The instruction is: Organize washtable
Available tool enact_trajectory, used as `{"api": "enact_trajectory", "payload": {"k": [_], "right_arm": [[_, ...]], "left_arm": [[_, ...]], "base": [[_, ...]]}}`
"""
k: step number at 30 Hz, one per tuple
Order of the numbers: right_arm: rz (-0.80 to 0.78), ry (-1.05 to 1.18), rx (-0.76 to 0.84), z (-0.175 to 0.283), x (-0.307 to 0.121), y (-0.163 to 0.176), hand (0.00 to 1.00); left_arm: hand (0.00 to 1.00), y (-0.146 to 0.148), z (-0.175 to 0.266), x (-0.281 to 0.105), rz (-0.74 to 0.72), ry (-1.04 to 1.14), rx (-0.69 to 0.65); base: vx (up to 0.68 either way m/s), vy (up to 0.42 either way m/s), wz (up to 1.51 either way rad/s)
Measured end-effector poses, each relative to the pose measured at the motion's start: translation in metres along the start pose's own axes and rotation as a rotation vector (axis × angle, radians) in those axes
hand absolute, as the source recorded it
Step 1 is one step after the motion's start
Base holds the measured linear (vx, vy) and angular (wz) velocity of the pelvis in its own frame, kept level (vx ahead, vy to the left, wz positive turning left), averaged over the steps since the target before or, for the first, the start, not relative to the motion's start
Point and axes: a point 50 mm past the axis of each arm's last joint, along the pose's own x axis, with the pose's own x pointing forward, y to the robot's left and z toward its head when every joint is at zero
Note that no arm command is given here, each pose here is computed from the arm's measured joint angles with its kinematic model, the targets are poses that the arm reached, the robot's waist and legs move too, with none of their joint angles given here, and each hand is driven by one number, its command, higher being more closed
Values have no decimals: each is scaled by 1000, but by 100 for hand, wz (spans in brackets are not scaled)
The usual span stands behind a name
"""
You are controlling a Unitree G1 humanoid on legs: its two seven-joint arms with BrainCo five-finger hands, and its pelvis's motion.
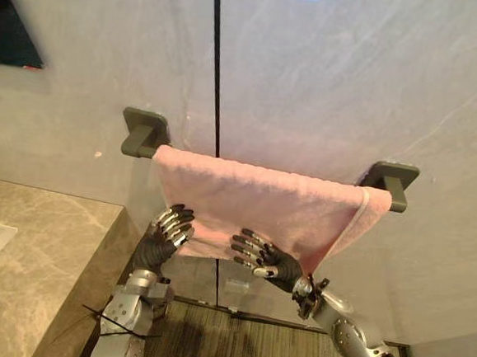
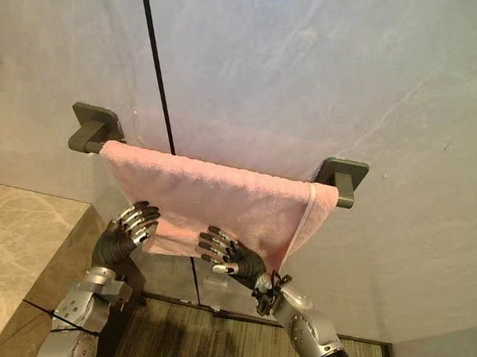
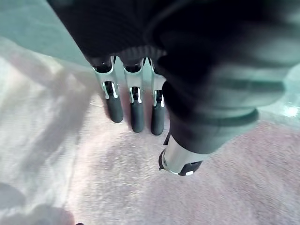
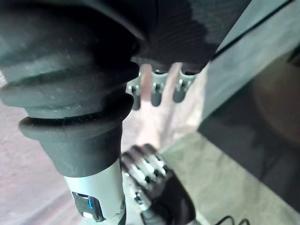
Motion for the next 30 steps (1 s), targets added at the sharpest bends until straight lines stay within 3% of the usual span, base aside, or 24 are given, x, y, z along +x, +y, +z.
{"api": "enact_trajectory", "payload": {"k": [9, 16, 17, 24, 30], "right_arm": [[-208, 159, 119, -62, -31, -24, 0], [-472, 401, 208, -126, -67, -50, 0], [-559, 447, 232, -139, -79, -55, 0], [-944, 551, 303, -168, -134, -73, 0], [-1121, 542, 361, -176, -151, -73, 0]], "left_arm": [[0, 1, -64, -18, -4, 299, 31], [0, 27, -147, -63, 81, 760, 157], [0, 37, -160, -74, 144, 848, 193], [0, 62, -179, -100, 366, 1016, 228], [0, 67, -182, -107, 437, 1043, 184]], "base": [[-2, -2, 3], [-3, -18, 7], [-4, -21, 6], [-28, -16, 0], [-47, -14, -1]]}}
